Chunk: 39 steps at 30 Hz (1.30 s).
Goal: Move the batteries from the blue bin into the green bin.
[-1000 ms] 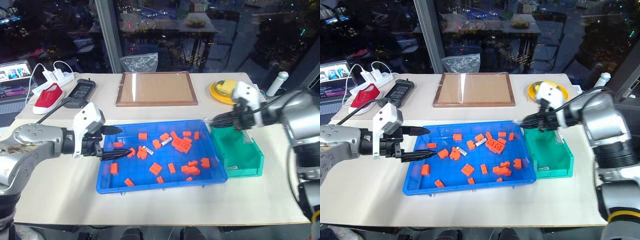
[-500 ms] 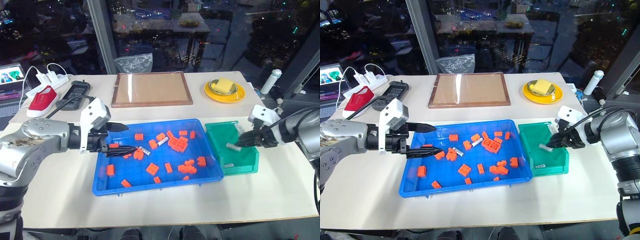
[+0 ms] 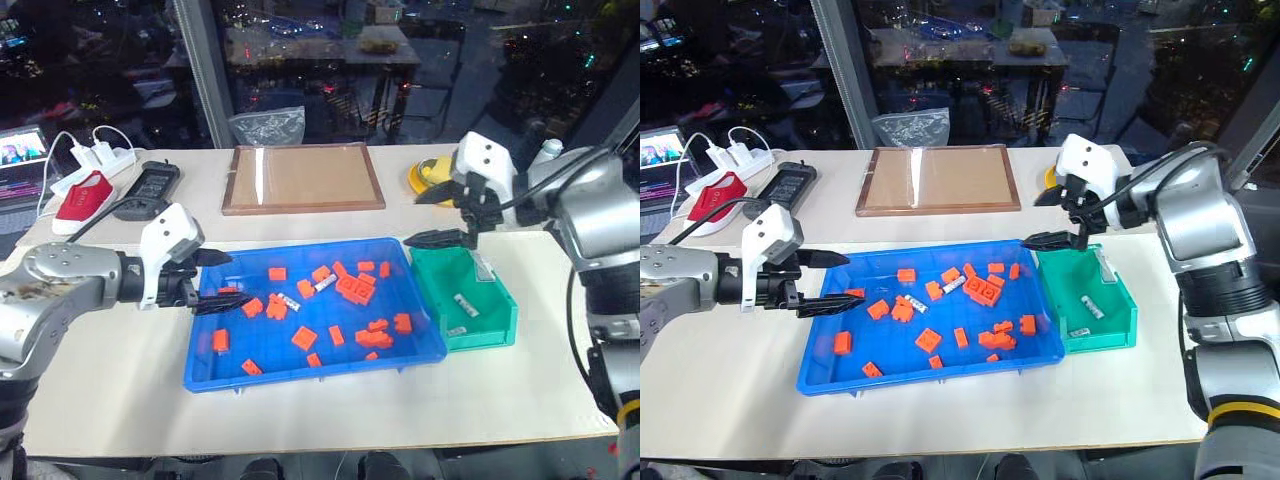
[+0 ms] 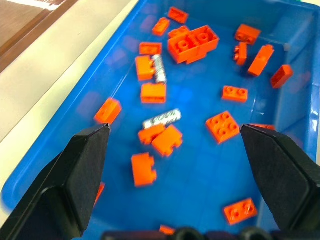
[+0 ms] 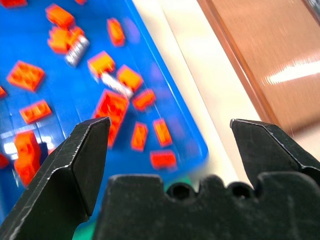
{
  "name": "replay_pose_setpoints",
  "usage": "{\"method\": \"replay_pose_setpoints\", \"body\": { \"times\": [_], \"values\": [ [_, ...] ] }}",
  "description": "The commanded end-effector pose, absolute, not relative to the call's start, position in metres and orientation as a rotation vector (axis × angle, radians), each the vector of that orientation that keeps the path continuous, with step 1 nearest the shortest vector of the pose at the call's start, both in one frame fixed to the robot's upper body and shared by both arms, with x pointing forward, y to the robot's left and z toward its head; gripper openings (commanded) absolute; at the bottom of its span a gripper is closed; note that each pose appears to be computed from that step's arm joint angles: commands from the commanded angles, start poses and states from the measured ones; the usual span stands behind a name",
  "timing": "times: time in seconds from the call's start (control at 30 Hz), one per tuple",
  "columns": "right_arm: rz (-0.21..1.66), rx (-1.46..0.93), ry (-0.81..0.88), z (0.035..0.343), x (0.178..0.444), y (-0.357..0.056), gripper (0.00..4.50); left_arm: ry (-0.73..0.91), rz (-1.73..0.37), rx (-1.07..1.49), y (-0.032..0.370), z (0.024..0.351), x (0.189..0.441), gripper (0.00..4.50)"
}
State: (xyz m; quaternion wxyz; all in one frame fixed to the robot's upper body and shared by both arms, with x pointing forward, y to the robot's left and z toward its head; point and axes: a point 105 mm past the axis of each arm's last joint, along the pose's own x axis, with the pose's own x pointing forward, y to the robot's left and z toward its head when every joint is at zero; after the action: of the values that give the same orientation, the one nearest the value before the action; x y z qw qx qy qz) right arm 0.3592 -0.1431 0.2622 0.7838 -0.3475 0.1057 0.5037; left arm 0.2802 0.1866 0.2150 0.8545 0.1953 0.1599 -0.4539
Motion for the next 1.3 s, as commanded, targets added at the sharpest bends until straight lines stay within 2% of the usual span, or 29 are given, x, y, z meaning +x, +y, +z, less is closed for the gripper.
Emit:
{"method": "replay_pose_setpoints", "body": {
  "times": [0.03,0.13,0.27,0.37,0.57,0.73,0.97,1.07,1.13,1.2,1.3],
  "values": [
    [1.225,-0.87,0.196,0.251,0.36,-0.1,4.48,0.303,-0.932,0.433,0.193,0.229,0.275,4.5],
    [1.358,-0.96,0.218,0.225,0.365,-0.061,4.48,0.297,-0.921,0.413,0.196,0.234,0.275,4.5],
    [1.453,-0.917,0.279,0.2,0.367,-0.04,4.48,0.298,-0.922,0.411,0.194,0.233,0.271,4.5],
    [1.456,-0.932,0.316,0.184,0.375,-0.03,4.48,0.293,-0.931,0.393,0.188,0.233,0.267,4.5],
    [1.425,-0.97,0.378,0.167,0.388,-0.029,4.48,0.295,-0.991,0.357,0.179,0.233,0.255,4.5],
    [1.41,-1.004,0.408,0.16,0.394,-0.028,4.48,0.292,-0.898,0.338,0.192,0.233,0.263,4.5],
    [1.413,-1.037,0.471,0.142,0.396,-0.03,4.48,0.314,-0.894,0.347,0.195,0.226,0.258,4.5],
    [1.422,-1.046,0.492,0.135,0.395,-0.028,3.81,0.315,-0.888,0.354,0.195,0.226,0.257,4.5],
    [1.428,-1.055,0.491,0.133,0.395,-0.025,3.02,0.318,-0.887,0.354,0.196,0.225,0.256,4.5],
    [1.424,-1.064,0.48,0.134,0.395,-0.022,2.42,0.318,-0.886,0.353,0.196,0.225,0.255,4.5],
    [1.419,-1.068,0.464,0.137,0.396,-0.018,2.42,0.316,-0.882,0.355,0.196,0.225,0.255,4.5]
  ]
}}
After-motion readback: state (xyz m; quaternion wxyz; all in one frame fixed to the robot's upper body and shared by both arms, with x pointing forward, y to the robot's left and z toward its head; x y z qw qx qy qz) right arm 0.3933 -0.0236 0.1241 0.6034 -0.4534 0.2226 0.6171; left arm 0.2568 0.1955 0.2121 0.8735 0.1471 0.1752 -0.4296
